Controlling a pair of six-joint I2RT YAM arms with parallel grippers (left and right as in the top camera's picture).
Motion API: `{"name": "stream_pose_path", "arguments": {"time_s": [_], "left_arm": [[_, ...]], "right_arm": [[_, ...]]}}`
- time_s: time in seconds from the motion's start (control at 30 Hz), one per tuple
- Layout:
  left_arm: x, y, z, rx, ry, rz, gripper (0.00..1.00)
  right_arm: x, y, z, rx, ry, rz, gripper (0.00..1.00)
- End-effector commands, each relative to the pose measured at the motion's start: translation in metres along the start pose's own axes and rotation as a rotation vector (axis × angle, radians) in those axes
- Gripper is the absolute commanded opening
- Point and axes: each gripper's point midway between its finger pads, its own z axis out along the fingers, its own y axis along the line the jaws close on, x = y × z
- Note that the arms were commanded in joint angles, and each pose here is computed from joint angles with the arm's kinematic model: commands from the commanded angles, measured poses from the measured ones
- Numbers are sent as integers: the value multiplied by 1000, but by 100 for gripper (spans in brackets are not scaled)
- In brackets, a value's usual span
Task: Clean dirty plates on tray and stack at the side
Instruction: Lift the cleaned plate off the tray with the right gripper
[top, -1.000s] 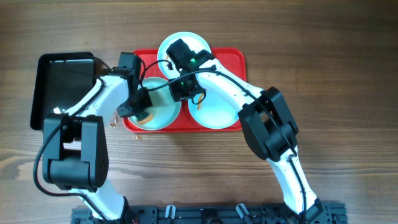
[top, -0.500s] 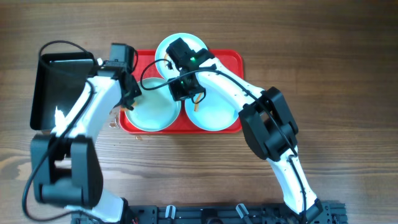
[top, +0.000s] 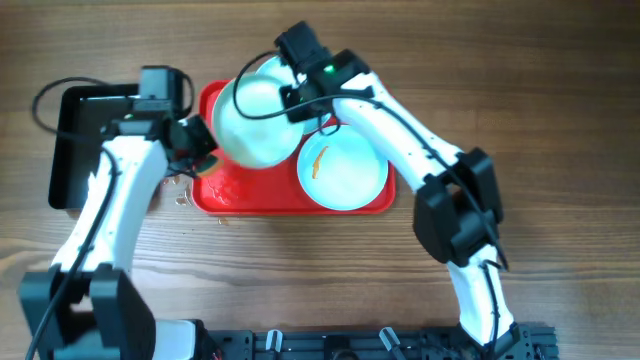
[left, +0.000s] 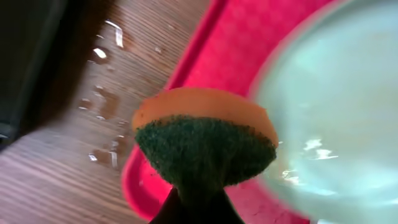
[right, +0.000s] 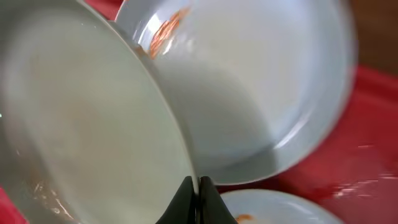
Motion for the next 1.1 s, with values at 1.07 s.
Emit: {"name": "stream_pose_path", "arguments": {"time_s": [1.07], "left_arm": [[6,-26,39,144,91,95,4]], "right_arm": [[-32,28,-144,749,-367,-403,4]]}}
